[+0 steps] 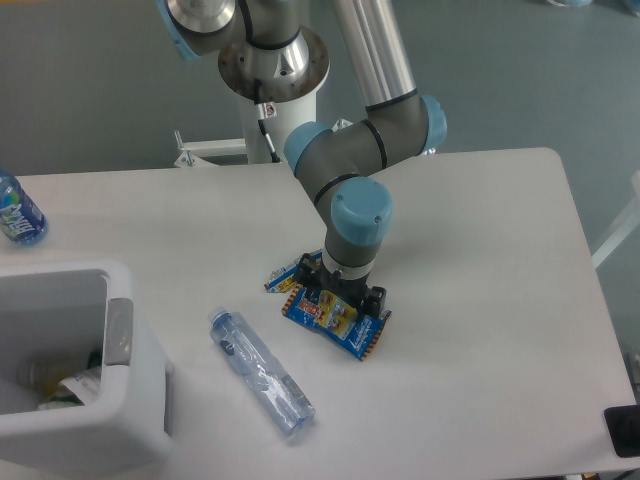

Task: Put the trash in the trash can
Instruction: 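Close the gripper on the snack wrapper, pinching it against the table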

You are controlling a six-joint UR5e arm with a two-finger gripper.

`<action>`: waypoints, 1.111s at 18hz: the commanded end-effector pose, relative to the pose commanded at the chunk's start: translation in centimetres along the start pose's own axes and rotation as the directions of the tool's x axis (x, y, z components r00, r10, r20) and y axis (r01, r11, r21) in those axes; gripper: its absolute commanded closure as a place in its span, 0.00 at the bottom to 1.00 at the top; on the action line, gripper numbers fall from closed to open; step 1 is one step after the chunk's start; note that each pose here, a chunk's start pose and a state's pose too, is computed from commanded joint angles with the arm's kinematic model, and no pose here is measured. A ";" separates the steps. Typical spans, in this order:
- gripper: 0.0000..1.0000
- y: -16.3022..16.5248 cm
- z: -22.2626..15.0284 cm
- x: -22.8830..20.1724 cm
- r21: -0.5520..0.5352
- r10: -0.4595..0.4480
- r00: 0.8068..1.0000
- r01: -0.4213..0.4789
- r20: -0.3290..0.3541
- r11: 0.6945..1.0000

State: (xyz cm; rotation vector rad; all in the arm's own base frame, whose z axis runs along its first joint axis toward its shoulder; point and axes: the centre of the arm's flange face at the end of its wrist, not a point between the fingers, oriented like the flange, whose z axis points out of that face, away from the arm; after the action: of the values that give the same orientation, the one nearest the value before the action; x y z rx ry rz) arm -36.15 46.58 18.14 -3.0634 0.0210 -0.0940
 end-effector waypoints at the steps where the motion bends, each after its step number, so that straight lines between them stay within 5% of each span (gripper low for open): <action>1: 0.00 0.0 0.2 -0.1 -0.002 0.001 1.000 -0.001 -0.002 1.000; 20: 0.00 -0.2 0.3 -1.0 -0.065 0.010 0.998 -0.006 0.054 0.998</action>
State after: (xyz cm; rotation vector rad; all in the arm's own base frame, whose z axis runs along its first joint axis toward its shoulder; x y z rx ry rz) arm -37.10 46.83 17.80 -3.1286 0.0336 -0.0095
